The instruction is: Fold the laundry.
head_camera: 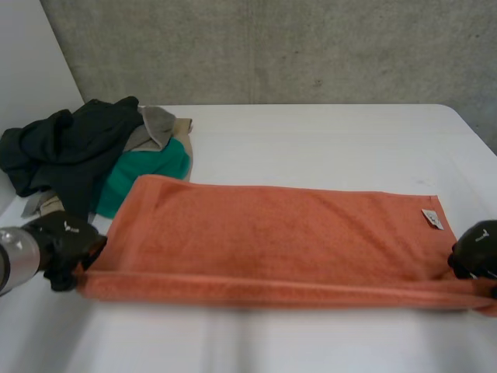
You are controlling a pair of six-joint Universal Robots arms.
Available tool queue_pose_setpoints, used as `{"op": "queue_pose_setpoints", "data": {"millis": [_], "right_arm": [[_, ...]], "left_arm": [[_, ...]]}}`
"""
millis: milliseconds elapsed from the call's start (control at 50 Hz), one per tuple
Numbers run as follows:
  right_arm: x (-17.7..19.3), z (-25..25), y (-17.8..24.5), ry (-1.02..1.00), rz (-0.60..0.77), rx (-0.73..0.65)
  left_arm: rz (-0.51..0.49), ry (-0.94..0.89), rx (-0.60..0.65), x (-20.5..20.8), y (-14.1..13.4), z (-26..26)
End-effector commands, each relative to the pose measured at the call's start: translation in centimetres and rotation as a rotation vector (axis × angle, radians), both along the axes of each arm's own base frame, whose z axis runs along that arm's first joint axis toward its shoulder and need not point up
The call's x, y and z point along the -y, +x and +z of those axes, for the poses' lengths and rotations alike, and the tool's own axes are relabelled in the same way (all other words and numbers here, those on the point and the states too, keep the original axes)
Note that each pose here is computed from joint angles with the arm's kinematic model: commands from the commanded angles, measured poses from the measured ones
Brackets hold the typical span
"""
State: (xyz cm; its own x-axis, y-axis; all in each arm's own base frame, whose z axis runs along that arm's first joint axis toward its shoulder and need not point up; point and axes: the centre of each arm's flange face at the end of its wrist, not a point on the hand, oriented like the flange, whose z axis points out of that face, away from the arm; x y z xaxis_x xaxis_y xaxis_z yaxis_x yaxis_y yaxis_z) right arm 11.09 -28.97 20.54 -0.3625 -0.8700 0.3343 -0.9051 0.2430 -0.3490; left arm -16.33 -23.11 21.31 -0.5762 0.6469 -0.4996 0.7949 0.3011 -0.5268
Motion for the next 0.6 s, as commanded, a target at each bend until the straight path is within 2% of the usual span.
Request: {"op": "queue_pose_setpoints", "data": {"millis": [20,160,340,600], "right_arm": [[3.3,-1.6,1.2,-0.105,-0.089,0.061],[6.4,-3.1,2.5,-0.196,-0.156,0.133],[9.5,-4.3,3.9,-0.327,-0.162,0.192],[12.7,-4.9,5.8,-0.502,-0.127,0.239]], "left_arm": [[0.052,-0.137,-0.096,5.3,-2.3,0.1],[0.131,-0.218,-0.240,10.8,-5.3,-0.5],[0.206,-0.237,-0.194,15.0,-6.4,-3.3],[0.158,-0.323,-0.245,17.3,-8.6,-3.5]]}}
